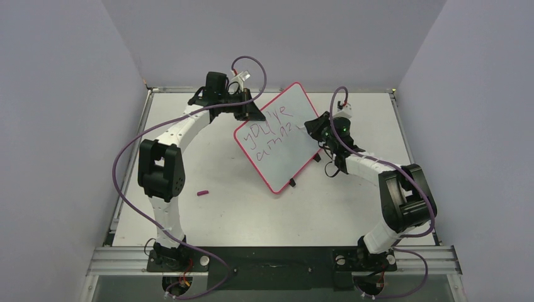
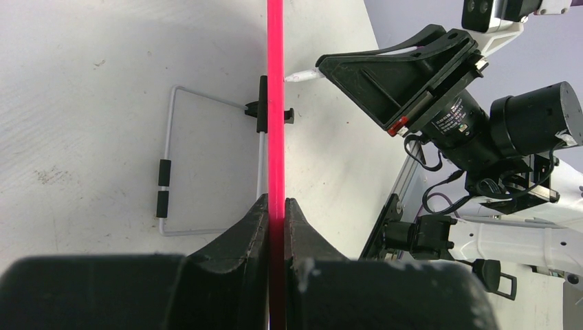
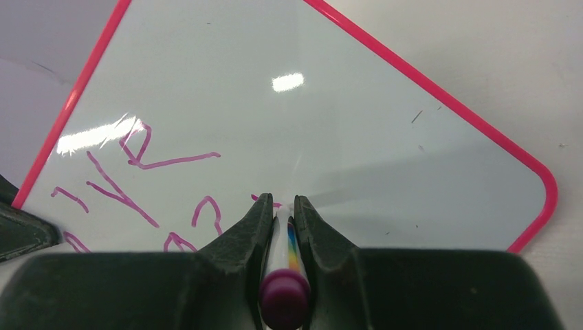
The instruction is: Write a sentence on the whiteboard
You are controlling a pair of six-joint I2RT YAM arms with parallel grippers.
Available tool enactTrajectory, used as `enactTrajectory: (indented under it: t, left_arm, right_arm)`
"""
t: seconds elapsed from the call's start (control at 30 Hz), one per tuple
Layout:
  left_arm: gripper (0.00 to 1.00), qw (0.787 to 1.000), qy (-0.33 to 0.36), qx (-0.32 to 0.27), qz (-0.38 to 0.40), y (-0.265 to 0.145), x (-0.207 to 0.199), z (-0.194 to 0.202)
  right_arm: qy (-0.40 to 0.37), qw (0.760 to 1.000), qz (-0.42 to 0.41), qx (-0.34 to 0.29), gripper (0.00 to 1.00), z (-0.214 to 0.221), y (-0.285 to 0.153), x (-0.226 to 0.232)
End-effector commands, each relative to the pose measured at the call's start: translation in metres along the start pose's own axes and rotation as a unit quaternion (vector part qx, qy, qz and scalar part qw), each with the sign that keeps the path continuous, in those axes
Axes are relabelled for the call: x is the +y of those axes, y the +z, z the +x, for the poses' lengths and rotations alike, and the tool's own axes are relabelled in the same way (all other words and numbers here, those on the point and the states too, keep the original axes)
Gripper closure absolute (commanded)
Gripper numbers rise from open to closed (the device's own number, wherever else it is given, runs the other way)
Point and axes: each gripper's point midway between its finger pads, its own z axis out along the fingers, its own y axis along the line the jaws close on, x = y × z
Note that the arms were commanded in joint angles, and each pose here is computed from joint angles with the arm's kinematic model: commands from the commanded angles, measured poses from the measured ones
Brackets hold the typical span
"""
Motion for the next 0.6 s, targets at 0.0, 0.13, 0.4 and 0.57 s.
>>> enactTrajectory:
  t: [0.0,0.13,0.4,0.57]
  left_arm:
    - [1.00,0.995,0.064,-0.024,0.069,-0.023,-0.062,-0.017]
    - [1.00,0.995,0.065,-0.025,0.068,-0.023,-0.063,-0.017]
    - [1.00,0.995,0.064,-0.024,0.068,-0.023,-0.062,-0.017]
    - [1.00,0.995,0.065,-0.025,0.068,-0.023,-0.062,-0.017]
  right_arm:
    - [-0.008,1.000,-0.013,-0.020,1.00,-0.009,-0.006,0.004]
    - [-0.006,1.000,-0.017,-0.024,1.00,-0.012,-0.009,0.008]
    - [0.000,0.998,-0.044,-0.045,1.00,-0.036,-0.015,0.032]
    - [0.004,0.997,-0.057,-0.054,1.00,-0.048,-0.013,0.045]
